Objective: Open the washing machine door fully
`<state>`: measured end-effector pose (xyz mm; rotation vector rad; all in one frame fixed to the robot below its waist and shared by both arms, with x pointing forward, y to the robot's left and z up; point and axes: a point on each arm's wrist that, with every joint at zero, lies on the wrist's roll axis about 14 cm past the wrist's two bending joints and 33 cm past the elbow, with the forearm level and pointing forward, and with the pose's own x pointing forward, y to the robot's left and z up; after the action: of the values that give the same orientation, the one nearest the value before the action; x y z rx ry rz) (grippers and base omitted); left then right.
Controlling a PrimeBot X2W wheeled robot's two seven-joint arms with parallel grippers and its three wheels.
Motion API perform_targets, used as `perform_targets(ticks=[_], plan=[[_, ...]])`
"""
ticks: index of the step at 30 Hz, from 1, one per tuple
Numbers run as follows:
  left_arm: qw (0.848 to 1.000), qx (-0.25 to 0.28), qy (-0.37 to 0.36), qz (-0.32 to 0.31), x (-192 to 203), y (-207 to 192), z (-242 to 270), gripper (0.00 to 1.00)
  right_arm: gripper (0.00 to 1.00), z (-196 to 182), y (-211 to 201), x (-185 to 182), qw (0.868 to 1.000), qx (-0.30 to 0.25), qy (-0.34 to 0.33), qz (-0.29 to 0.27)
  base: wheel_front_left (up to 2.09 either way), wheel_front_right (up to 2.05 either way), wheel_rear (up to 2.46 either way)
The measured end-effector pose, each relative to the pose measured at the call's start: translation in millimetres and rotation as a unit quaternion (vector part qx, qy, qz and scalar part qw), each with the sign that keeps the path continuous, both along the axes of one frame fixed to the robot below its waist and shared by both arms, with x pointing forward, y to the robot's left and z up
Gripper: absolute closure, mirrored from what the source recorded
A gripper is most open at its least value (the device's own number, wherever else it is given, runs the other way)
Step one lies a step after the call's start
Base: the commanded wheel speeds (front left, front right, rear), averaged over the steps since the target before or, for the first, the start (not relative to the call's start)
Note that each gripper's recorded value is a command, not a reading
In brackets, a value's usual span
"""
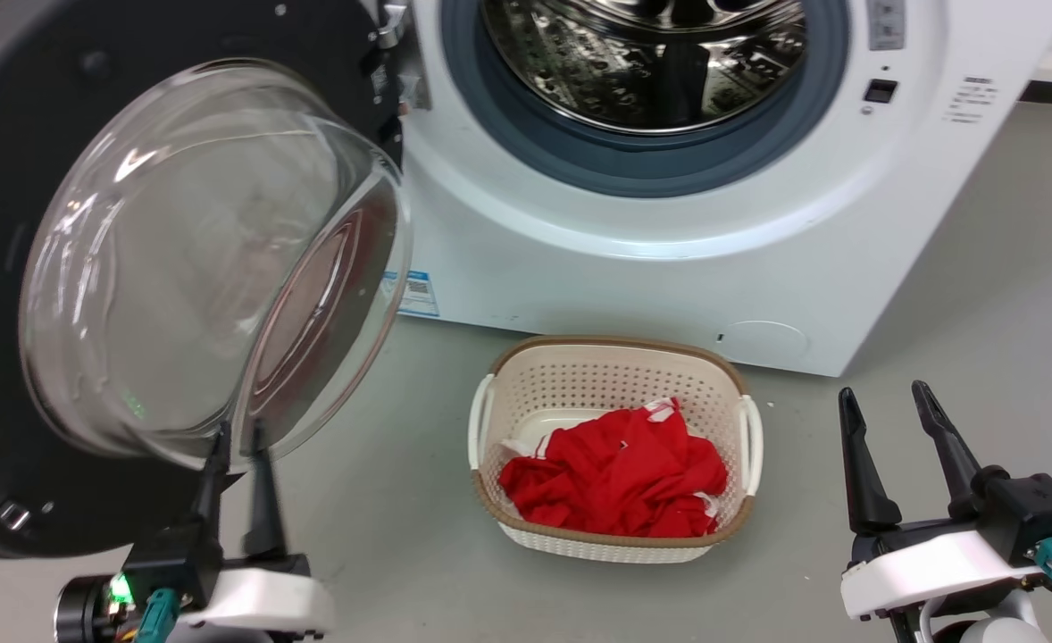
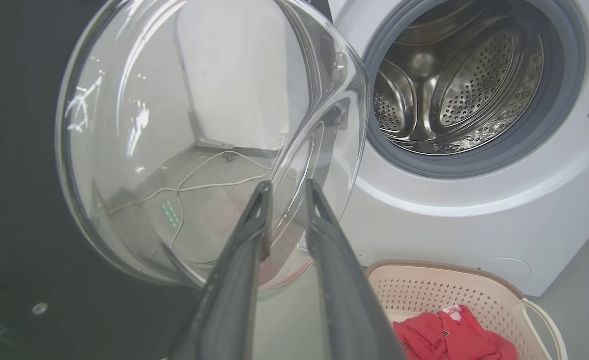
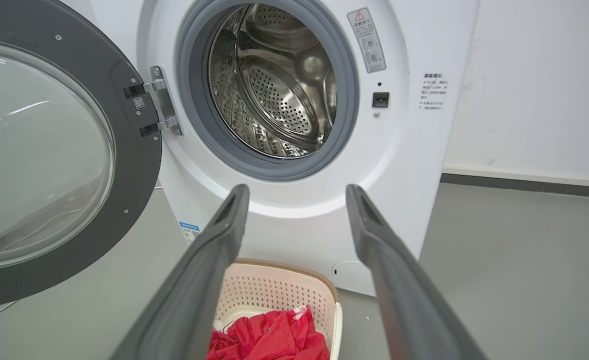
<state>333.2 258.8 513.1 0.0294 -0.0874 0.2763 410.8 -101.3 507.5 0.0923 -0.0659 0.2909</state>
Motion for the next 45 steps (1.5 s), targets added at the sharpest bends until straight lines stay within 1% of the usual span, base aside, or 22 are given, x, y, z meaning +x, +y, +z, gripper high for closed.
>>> perform_targets(ticks=[11,17,22,26,32,45], plan=[[0.993,0.005,-0.033,-0.113,54,-63,19,0.0,0.0,12,-52,-17,0.997,-0.011,-0.018,-0.074,0.0,0.0,0.0],[0.989,0.003,-0.043,-0.144,74,-86,25,0.0,0.0,23,-74,-27,0.994,-0.016,-0.036,-0.106,0.0,0.0,0.0],[0.988,0.003,-0.043,-0.151,80,-93,25,0.0,0.0,27,-80,-35,0.992,-0.015,-0.041,-0.115,0.0,0.0,0.0],[0.988,0.001,-0.033,-0.149,76,-94,17,0.0,0.0,26,-79,-39,0.993,-0.012,-0.039,-0.114,0.0,0.0,0.0],[0.99,0.009,-0.023,-0.142,72,-90,11,0.0,0.0,23,-76,-39,0.993,-0.009,-0.033,-0.109,0.0,0.0,0.0],[0.991,0.012,-0.028,-0.132,71,-84,15,0.0,0.0,22,-71,-39,0.994,-0.007,-0.032,-0.102,0.0,0.0,0.0]])
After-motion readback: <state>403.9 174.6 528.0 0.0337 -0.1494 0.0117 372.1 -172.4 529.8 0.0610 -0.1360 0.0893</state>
